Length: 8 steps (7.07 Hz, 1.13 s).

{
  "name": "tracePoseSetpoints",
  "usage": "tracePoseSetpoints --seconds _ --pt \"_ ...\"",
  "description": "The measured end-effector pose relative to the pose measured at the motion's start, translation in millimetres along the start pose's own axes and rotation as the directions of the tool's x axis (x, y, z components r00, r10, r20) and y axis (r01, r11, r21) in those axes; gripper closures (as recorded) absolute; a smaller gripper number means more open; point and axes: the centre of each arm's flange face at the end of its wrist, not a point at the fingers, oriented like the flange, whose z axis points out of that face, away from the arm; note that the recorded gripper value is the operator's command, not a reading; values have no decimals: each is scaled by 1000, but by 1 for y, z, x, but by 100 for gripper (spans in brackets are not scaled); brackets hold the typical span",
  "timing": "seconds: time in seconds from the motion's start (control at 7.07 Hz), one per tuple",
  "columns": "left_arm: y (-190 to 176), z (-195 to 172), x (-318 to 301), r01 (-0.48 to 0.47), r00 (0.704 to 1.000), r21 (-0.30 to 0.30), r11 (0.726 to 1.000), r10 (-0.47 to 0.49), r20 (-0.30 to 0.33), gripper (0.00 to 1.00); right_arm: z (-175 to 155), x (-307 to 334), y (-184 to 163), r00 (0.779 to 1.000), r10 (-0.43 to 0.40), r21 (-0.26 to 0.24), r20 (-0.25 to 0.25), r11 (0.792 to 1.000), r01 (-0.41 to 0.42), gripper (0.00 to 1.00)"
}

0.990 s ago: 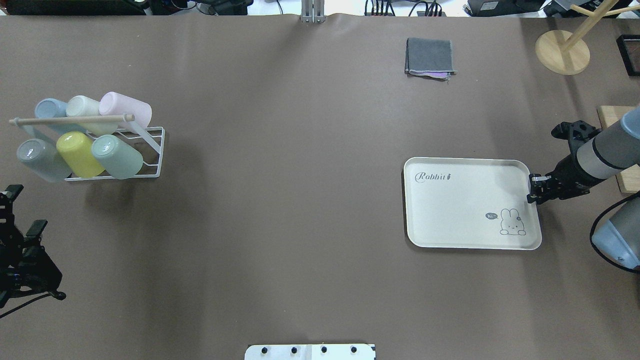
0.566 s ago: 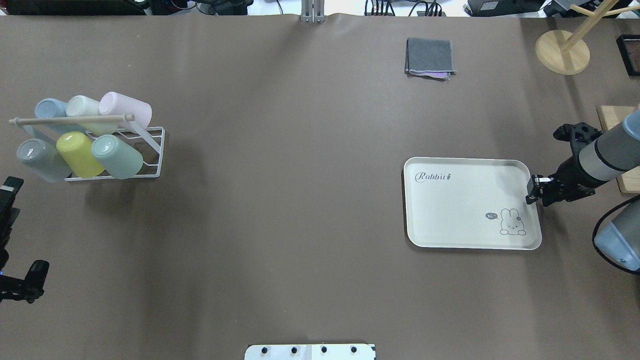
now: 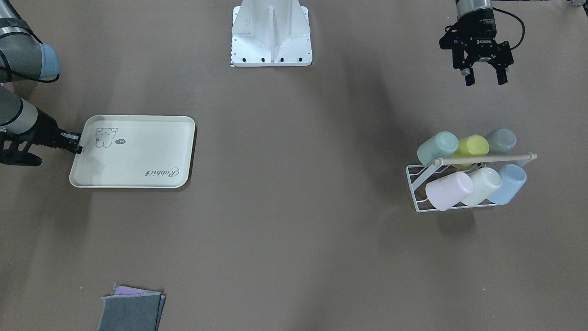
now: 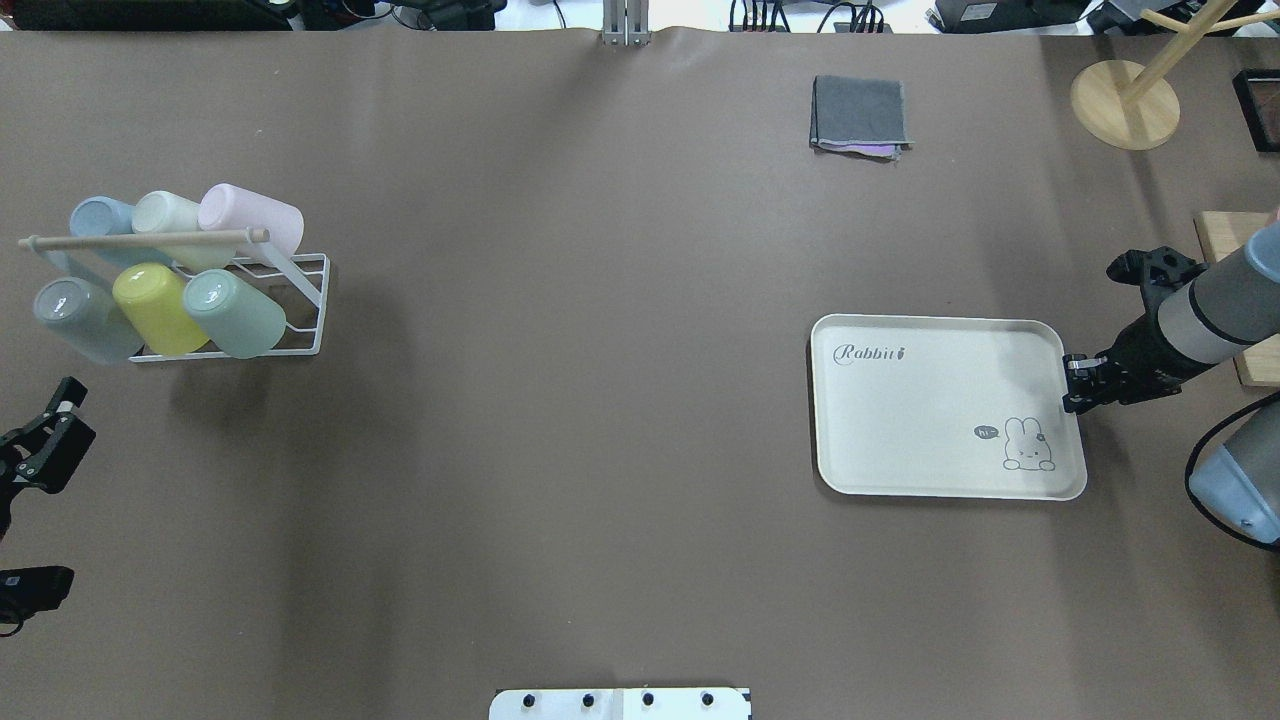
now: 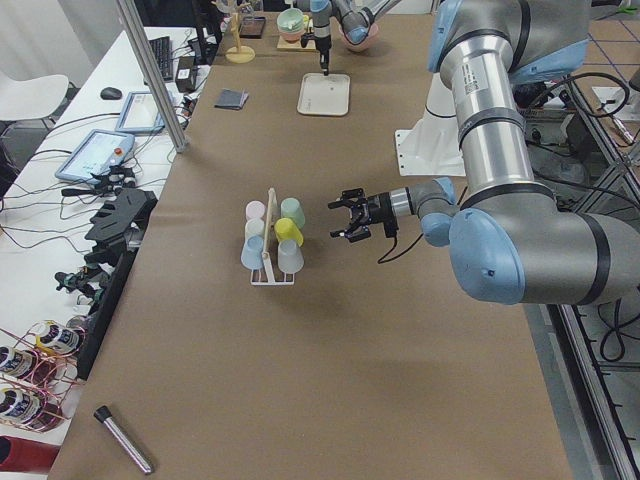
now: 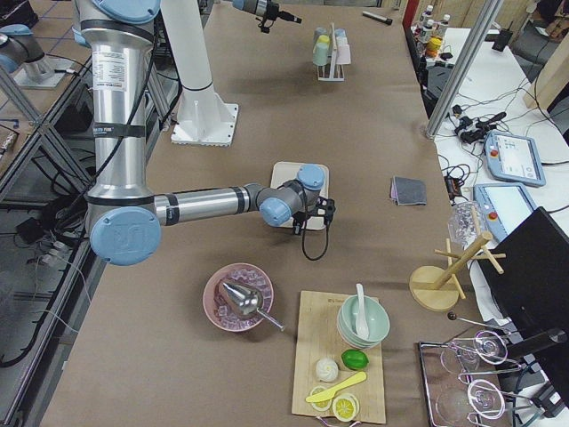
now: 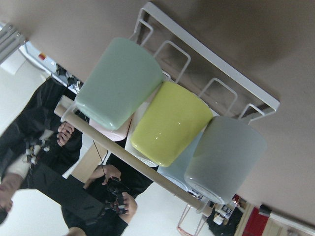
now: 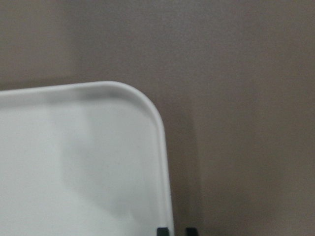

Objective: Pick up and place green cup on tray

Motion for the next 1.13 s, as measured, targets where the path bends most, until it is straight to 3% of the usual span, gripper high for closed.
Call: tracePoseSetpoints --seconds 0.14,0.28,0.42,0.57,0.99,1.13 --pt "-4 -2 14 -80 997 -19 997 81 8 2 1 -1 0 1000 0 -1 0 1000 0 80" --pt "-5 -3 26 -37 999 -41 998 38 19 2 2 -1 1 1000 -1 -3 -2 1000 1 80" --pt "-6 -4 34 111 993 -45 993 -110 31 2 3 -2 2 1000 -2 -4 -4 1000 2 82" --pt "-6 -4 37 256 966 -40 966 -255 39 2 4 -2 2 1000 -4 -5 -5 1000 4 100" --pt "-6 -5 40 441 897 -35 897 -439 51 2 3 -4 3 1000 -7 -4 -1 1000 7 100" --pt "-9 -5 39 461 887 -26 887 -460 50 2 2 -5 3 1000 -8 -4 0 1000 8 100"
